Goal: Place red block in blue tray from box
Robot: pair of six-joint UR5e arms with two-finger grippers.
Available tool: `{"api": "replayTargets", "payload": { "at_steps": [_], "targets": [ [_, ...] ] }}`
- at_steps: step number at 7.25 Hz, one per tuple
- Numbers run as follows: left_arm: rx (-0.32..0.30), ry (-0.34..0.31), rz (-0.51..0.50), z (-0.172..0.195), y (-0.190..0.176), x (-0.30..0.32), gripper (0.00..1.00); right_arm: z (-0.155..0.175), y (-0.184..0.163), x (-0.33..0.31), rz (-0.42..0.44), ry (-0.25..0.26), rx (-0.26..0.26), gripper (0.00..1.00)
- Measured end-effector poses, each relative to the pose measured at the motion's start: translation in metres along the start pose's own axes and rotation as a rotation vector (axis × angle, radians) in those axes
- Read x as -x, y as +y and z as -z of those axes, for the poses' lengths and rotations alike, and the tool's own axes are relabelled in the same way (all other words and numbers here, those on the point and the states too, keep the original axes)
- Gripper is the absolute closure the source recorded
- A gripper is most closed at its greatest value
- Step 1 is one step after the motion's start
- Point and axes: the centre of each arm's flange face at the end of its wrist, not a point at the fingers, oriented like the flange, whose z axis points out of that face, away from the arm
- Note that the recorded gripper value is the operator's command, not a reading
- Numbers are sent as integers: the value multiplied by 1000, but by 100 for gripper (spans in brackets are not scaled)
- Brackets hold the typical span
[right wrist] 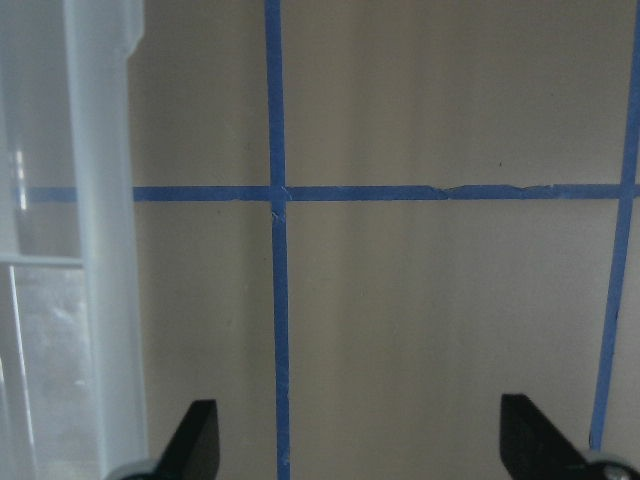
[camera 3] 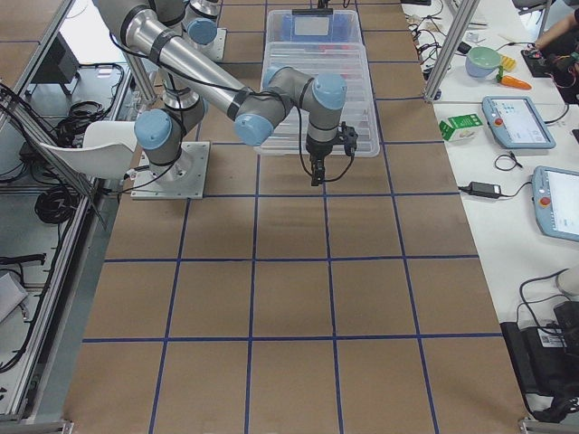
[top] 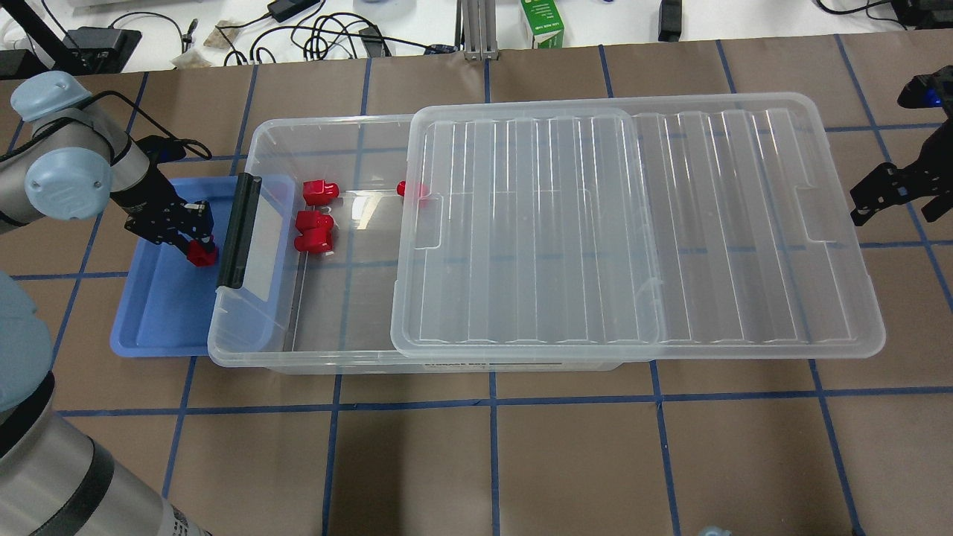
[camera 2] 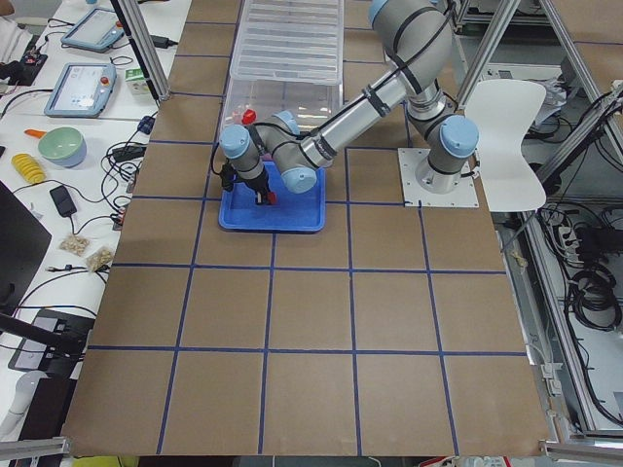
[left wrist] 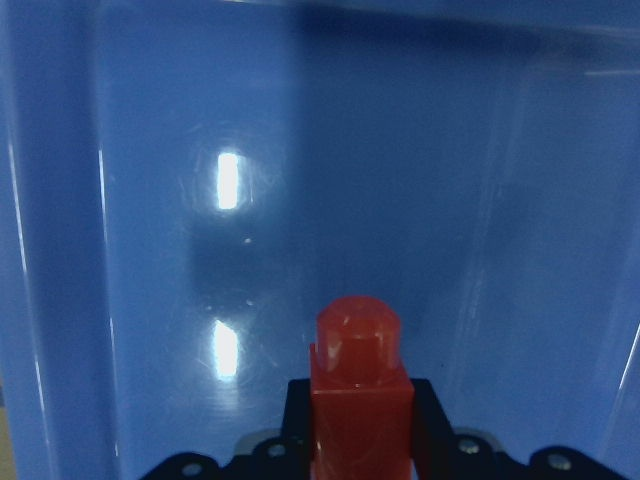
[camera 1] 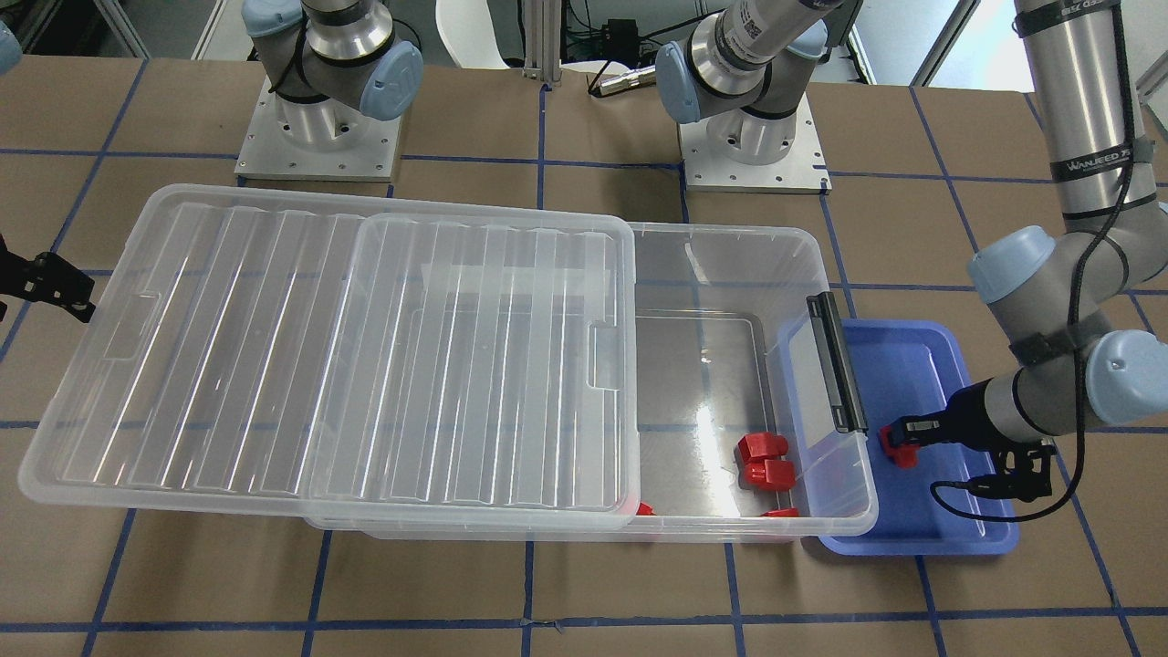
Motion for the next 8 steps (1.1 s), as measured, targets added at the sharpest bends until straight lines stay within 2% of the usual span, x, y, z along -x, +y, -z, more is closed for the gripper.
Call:
{"api": "replayTargets", "payload": {
  "at_steps": [2,4,6,8],
  "targets": [
    [-14,-7,-6,9,1,-1,0,0,-4,19,8,-3,0,0],
    [-49,-25,-14,41,4,-7,0,0,-10,45,3,-2,-1,0],
    [-65,-33,-19,102,23,-19,0,1,-15,73,-3,1,-3,0],
    [-53,-30,-14,182,58,-36,0,0,-21,113,-26,6,-1,0]
  ]
}}
